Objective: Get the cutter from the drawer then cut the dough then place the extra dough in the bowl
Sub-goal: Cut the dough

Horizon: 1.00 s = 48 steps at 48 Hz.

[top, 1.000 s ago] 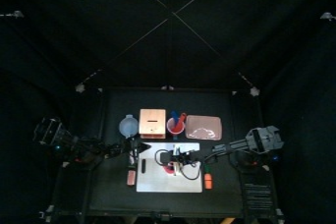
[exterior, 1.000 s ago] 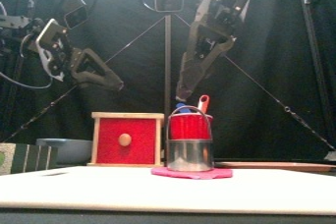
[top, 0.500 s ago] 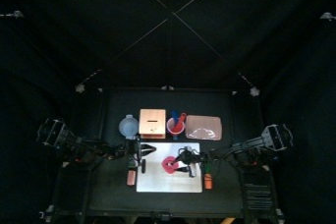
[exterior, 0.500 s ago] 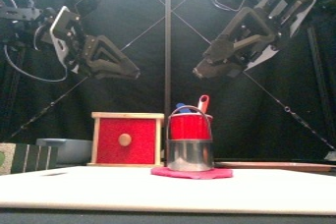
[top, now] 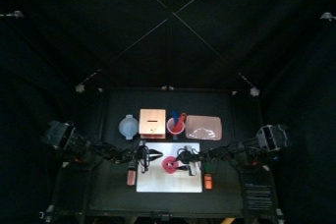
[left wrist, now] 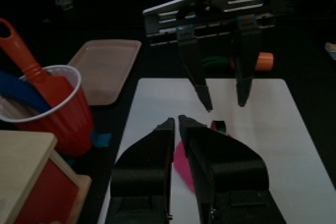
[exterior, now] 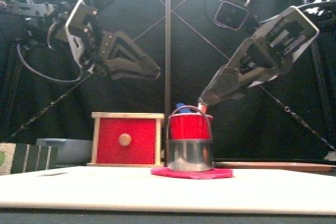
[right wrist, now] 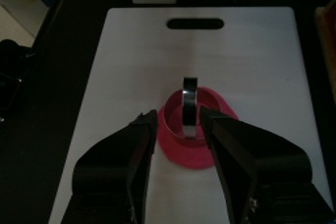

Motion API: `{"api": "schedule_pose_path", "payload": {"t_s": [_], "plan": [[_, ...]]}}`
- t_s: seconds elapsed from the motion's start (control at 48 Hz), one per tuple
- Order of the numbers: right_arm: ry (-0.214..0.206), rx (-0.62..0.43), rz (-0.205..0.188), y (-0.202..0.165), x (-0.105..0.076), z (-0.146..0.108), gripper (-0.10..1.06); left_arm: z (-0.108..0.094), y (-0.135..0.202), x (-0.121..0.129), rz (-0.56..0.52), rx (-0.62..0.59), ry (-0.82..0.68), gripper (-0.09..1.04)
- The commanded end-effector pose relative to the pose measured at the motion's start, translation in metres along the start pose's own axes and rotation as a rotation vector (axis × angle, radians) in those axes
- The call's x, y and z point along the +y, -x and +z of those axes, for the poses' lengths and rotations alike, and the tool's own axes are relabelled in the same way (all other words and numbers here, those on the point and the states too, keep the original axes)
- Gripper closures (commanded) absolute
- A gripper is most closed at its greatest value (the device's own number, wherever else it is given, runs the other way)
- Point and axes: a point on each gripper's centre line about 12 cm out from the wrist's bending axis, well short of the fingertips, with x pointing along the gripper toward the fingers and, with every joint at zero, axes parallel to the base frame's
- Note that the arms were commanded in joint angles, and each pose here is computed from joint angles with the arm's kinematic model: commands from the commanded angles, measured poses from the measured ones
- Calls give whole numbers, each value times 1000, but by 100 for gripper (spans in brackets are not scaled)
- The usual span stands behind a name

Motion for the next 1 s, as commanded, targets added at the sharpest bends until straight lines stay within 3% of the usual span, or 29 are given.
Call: {"api": "schedule_pose_path", "payload": {"t_s": [0.021,0.125,0.354,0.562,1.0], "plan": [[-62,-76,4,2,-1,-5,24,-5,-4,-11,-8,-4,0,30],[-108,-122,-15,3,-5,-17,27,-16,-12,-22,9,-19,24,24],[-98,-163,-38,-4,-4,-15,28,-22,-24,-28,29,-54,45,7],[-120,-177,-72,-11,-6,-17,28,-28,-27,-27,42,-34,43,6],[-117,-174,-49,-18,3,-6,28,-42,-33,-29,34,24,32,6]]}}
